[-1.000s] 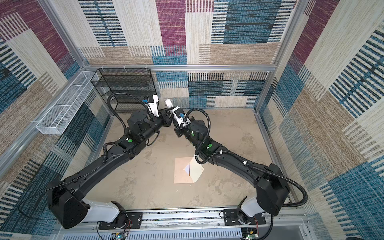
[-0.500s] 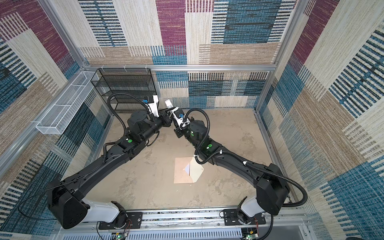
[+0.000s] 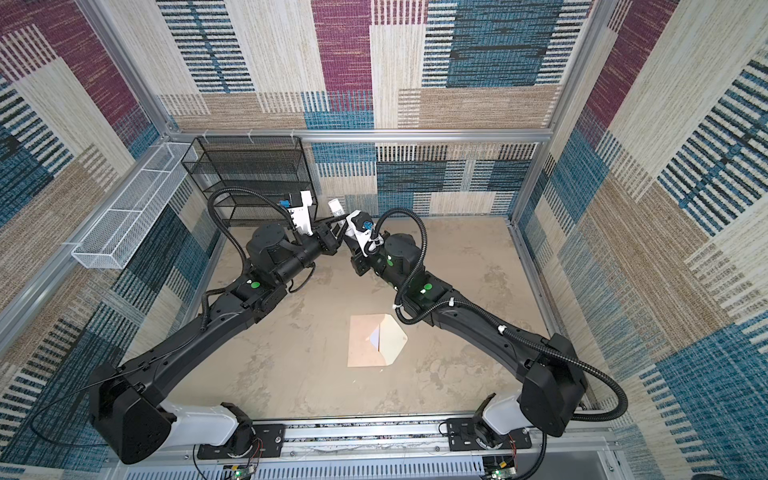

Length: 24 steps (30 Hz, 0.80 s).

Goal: Place the letter into the envelope and seal it

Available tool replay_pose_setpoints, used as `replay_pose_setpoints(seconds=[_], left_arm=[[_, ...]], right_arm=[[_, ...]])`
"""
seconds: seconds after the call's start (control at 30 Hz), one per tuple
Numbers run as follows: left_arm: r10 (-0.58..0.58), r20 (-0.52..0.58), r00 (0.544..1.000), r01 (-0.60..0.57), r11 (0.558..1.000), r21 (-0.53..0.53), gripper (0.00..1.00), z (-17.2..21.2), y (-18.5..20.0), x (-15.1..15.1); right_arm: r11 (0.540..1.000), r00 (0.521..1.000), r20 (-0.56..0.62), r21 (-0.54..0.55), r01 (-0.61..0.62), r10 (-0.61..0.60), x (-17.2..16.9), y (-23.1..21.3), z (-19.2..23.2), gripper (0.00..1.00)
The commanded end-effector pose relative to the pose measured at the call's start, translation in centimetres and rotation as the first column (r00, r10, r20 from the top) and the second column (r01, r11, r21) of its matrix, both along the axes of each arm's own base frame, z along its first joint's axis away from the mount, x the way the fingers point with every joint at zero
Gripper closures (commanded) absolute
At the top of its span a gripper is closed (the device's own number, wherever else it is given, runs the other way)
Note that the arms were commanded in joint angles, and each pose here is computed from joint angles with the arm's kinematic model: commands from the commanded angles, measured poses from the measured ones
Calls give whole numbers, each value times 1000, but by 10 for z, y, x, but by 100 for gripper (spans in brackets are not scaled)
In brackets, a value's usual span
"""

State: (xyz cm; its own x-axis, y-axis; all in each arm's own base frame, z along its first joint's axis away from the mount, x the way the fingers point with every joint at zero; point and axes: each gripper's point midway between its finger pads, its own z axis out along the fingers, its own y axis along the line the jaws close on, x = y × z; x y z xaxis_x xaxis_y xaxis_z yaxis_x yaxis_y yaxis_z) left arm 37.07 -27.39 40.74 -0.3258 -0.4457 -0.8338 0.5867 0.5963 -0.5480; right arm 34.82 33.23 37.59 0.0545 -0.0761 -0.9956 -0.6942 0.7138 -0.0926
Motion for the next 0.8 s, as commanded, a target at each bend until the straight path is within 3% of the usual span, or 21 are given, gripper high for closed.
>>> replay_pose_setpoints(seconds=[0.0,0.2,0.3,0.47,0.57,0.63,0.77], left_arm=[[-191,-28,981,189,980,-63,100,0,-18,-18],[-475,69,877,479,855,-198,100,19,-23,-54],[-555,99,826,563,801,-202,100,21,-23,-72],[-633,124,764,645,747,-164,100,22,-24,-92],[-646,126,753,658,738,-150,100,21,-24,-96],[-641,121,758,653,745,-140,100,19,-24,-95],[-607,124,785,620,775,-123,100,18,-21,-91]], right_arm=[[929,937,3,133,-346,349,-51,26,38,90],[783,796,-56,230,-578,603,-85,16,58,92],[714,723,-86,275,-644,685,-95,5,64,92],[629,610,-170,322,-708,774,-104,-3,55,90],[611,572,-219,327,-720,791,-104,-2,46,87],[617,574,-227,315,-721,787,-102,-1,42,84],[672,633,-226,252,-696,740,-93,-1,30,68]])
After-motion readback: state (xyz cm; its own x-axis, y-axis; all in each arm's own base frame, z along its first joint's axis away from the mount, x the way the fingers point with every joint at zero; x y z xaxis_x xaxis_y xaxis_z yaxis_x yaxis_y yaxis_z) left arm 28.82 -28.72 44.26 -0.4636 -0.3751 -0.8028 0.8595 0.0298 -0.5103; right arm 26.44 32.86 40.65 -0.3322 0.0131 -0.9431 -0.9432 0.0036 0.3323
